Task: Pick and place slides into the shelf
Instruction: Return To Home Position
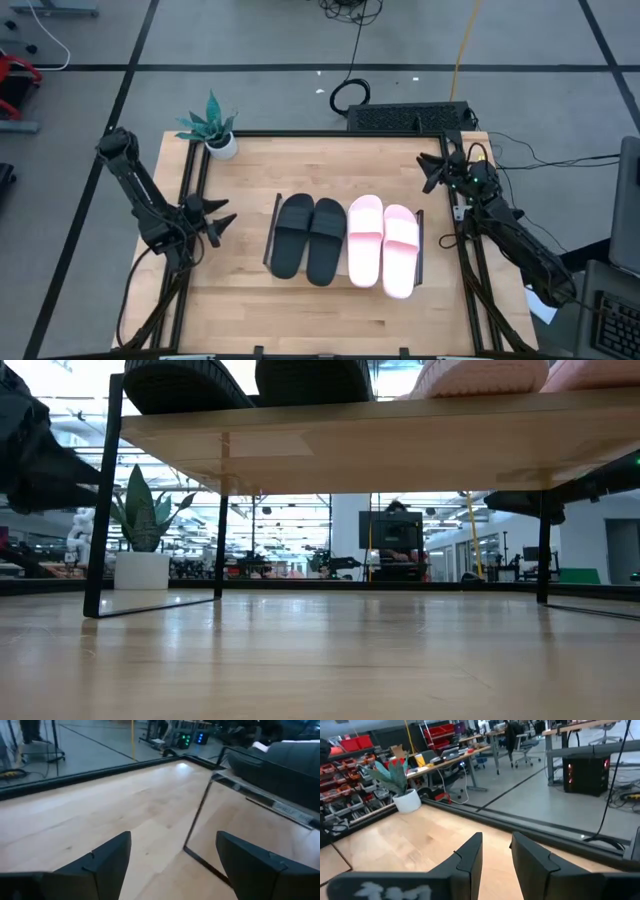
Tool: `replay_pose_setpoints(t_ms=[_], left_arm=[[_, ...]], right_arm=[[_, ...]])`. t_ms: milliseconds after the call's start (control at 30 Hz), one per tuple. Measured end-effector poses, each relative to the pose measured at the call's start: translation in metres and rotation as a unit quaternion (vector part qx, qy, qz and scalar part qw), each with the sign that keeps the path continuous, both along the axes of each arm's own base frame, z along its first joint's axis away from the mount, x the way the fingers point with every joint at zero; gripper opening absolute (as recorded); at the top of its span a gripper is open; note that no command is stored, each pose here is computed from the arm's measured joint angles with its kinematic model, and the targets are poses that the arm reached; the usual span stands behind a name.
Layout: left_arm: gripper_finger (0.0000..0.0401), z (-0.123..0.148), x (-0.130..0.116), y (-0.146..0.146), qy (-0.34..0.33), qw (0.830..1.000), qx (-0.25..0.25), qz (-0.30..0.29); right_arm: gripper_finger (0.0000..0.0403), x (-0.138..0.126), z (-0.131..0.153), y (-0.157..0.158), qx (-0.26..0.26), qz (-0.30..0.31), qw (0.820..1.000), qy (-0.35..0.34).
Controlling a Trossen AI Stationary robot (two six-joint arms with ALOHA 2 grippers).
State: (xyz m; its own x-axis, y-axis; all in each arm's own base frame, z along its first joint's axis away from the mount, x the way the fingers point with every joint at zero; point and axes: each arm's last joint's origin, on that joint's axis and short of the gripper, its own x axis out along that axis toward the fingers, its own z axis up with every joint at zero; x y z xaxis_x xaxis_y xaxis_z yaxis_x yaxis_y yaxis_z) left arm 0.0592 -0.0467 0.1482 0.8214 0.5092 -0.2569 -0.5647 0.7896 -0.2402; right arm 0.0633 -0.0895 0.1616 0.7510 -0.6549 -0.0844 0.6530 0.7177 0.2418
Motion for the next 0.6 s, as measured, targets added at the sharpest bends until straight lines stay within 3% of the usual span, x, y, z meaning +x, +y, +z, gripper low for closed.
replay_pose_setpoints(t_ms=[600], left_arm=[[0.0292, -0.006, 0.011, 0.013, 0.064, 0.993, 0.041, 0.095]], right_arm=[[0.0093, 0.0, -0.004, -0.002, 0.016, -0.015, 1.0, 0.013]])
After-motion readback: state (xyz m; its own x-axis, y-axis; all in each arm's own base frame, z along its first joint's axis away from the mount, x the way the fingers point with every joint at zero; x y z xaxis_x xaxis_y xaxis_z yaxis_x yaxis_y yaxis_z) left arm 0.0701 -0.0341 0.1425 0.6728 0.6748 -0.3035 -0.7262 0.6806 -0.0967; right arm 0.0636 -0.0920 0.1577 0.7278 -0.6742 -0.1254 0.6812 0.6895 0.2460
